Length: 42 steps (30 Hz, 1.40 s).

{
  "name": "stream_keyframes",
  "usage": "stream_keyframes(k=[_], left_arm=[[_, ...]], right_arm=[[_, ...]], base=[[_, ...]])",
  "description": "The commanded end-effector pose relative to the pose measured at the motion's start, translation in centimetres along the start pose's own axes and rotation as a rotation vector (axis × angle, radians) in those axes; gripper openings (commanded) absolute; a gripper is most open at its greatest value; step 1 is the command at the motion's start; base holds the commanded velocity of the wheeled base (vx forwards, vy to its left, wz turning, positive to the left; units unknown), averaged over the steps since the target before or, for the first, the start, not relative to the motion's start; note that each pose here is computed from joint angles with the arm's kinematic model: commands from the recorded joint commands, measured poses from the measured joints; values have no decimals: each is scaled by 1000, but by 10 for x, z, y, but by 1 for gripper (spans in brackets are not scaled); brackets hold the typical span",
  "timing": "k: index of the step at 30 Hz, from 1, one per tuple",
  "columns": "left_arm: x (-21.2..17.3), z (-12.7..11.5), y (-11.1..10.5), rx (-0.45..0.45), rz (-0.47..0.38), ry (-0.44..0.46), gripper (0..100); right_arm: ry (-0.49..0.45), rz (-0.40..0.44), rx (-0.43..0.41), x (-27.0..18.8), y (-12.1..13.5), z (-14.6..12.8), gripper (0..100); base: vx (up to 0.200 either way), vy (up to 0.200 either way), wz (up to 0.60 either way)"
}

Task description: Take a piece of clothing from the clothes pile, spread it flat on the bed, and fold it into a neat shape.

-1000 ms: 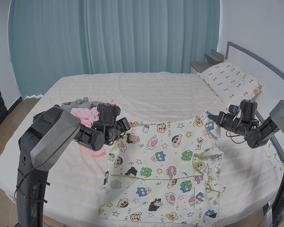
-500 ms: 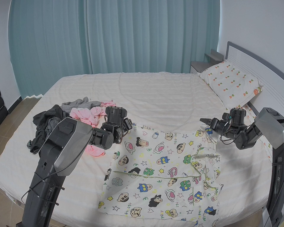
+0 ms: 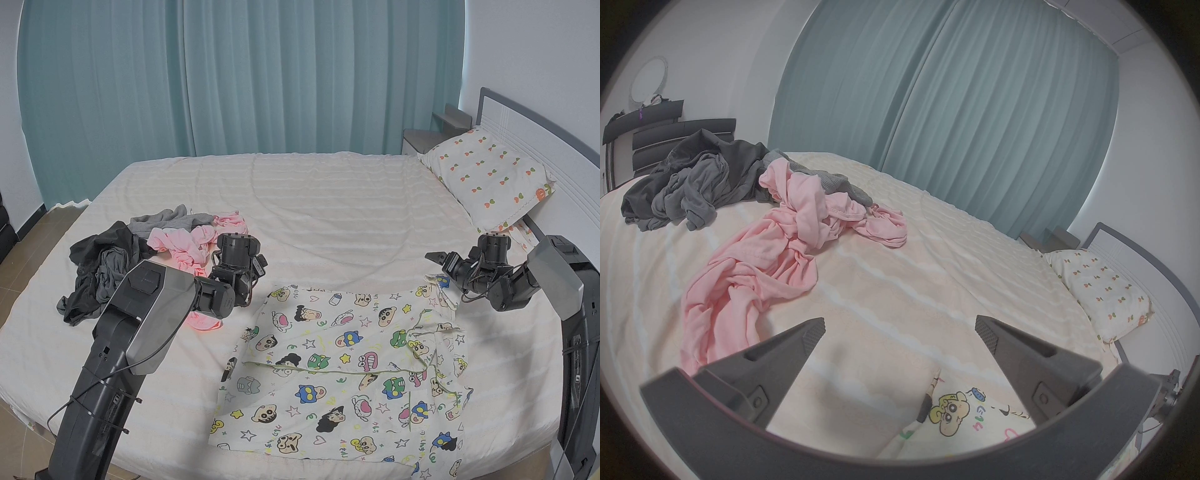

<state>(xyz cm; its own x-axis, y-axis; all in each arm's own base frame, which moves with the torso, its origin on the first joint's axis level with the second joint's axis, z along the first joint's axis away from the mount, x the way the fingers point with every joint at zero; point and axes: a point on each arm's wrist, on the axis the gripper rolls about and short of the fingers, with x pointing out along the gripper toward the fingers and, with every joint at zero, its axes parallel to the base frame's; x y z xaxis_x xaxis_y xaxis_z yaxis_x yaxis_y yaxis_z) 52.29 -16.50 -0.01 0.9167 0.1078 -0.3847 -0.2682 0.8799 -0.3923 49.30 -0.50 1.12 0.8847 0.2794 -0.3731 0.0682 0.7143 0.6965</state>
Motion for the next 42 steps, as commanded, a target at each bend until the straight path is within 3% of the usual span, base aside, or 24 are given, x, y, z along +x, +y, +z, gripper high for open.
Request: stream_keyframes(k=[1, 4, 10, 14, 21, 25, 29, 34, 37, 42], left_arm=[[-17, 21, 1, -20, 10, -4, 100], [-30, 34, 4, -54, 9, 5, 100], [-56, 53, 7, -108, -32, 55, 100], [-62, 53, 11, -103, -24, 75, 100], [-64, 44, 17, -105, -9, 91, 100], [-64, 42, 18, -111, -19, 79, 100], [-66, 39, 21, -106, -11, 87, 100], [-70, 45, 19, -112, -19, 75, 100], [-82, 52, 21, -115, -23, 81, 100], [-111, 59, 27, -118, -62, 145, 100]], right_arm=[[-12, -11, 104, 4, 4, 20, 100], [-21, -10, 252, 3, 6, 33, 100], [-10, -69, 376, 2, -3, 52, 100], [53, -171, 462, 7, -11, 58, 100], [42, -187, 660, 1, -22, 75, 100], [67, -175, 679, 2, -24, 74, 100], [94, -237, 711, 8, -40, 61, 100], [92, -231, 698, -1, -29, 70, 100], [63, -172, 607, -20, -2, 93, 100], [137, -217, 401, -55, -4, 84, 100]], base=[[0, 0, 0], [0, 0, 0], [0, 0, 0], [0, 0, 0], [0, 0, 0], [0, 0, 0], [0, 0, 0], [0, 0, 0], [0, 0, 0], [0, 0, 0]])
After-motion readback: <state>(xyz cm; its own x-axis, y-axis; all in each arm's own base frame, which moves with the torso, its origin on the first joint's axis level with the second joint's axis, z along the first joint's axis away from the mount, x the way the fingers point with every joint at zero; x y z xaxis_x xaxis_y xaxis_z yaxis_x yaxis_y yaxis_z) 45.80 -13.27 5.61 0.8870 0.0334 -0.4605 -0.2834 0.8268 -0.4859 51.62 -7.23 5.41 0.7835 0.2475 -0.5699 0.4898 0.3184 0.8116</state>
